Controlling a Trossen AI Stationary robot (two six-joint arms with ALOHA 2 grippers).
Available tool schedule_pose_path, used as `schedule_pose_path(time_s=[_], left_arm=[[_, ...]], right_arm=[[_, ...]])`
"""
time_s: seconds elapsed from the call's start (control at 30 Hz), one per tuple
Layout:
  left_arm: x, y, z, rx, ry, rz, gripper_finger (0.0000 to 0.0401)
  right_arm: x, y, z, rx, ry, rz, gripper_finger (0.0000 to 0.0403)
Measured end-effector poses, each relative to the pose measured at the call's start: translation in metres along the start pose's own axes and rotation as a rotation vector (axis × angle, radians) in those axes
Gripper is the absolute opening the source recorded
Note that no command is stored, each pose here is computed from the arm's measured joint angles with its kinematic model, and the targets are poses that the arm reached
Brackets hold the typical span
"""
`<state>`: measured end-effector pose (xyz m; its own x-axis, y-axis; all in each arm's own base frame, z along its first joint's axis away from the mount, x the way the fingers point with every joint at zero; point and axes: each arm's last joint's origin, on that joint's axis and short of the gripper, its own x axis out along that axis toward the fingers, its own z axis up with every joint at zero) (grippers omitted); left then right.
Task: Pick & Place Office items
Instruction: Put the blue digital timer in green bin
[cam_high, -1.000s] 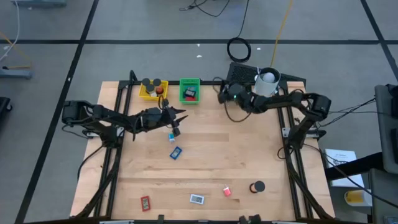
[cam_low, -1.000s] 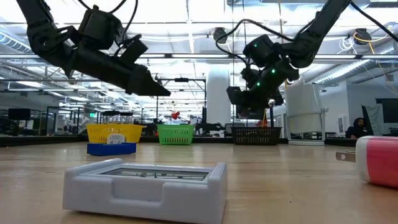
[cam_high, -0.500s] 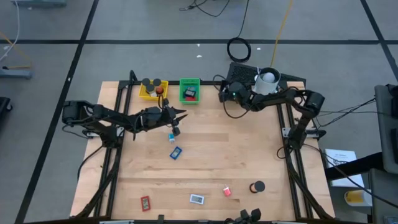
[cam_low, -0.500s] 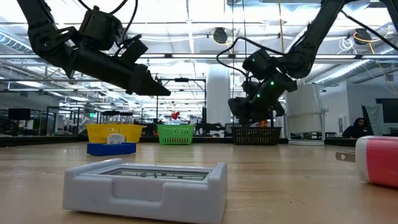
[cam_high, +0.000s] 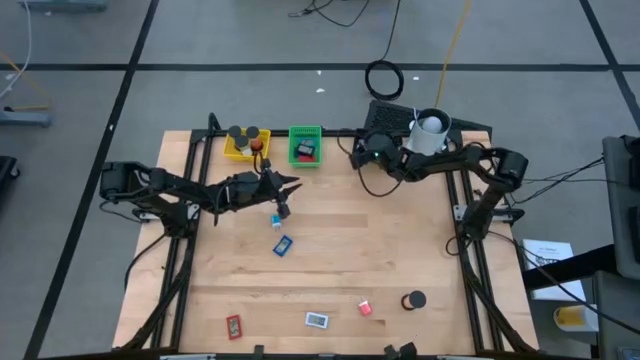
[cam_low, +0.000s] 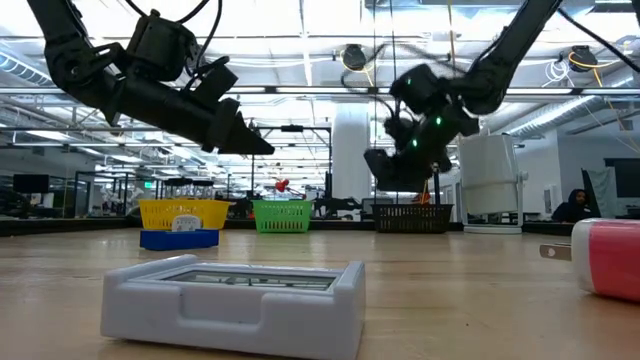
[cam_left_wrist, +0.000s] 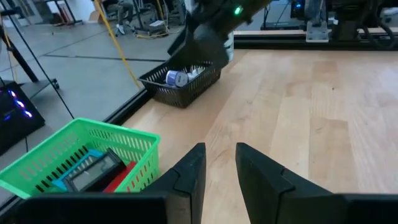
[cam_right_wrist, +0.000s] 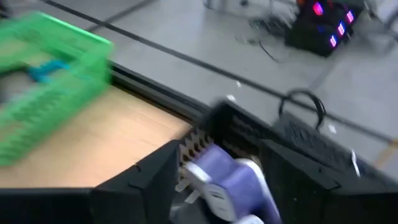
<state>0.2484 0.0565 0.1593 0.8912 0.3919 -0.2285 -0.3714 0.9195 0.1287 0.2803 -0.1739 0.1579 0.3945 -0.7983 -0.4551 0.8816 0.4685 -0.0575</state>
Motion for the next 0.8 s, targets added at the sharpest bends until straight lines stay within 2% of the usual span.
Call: schedule_pose_path(time_s=[0.2, 0.33, 0.4, 0.5, 0.63, 0.7, 0.8], left_arm=[[-0.003, -0.013, 0.001, 0.093, -0.005, -0.052, 0.0092], [-0.007, -0.030, 0.002, 0.115, -0.016, -0.116, 0.0092], [-0.010, -0.038, 0.002, 0.108, -0.019, -0.150, 0.0092], [-0.015, -0.050, 0.003, 0.100, -0.022, -0.170, 0.0092], [-0.020, -0.061, 0.004, 0.089, -0.024, -0.136, 0.0090], [-0.022, -0.065, 0.003, 0.066, -0.017, -0.144, 0.0073], [-0.025, -0.072, 0.001, 0.029, 0.007, -0.173, 0.0020]], right_arm=[[-0.038, 0.032, 0.004, -0.124, -0.028, 0.132, 0.0123], [-0.062, 0.058, -0.015, -0.249, -0.015, 0.270, 0.0046], [-0.072, 0.068, -0.025, -0.268, -0.007, 0.368, 0.0014], [-0.087, 0.079, -0.036, -0.267, -0.037, 0.496, 0.0011], [-0.103, 0.089, -0.044, -0.241, -0.123, 0.610, 0.0018], [-0.109, 0.091, -0.046, -0.237, -0.158, 0.637, 0.0013], [-0.115, 0.092, -0.049, -0.234, -0.198, 0.665, 0.0003]])
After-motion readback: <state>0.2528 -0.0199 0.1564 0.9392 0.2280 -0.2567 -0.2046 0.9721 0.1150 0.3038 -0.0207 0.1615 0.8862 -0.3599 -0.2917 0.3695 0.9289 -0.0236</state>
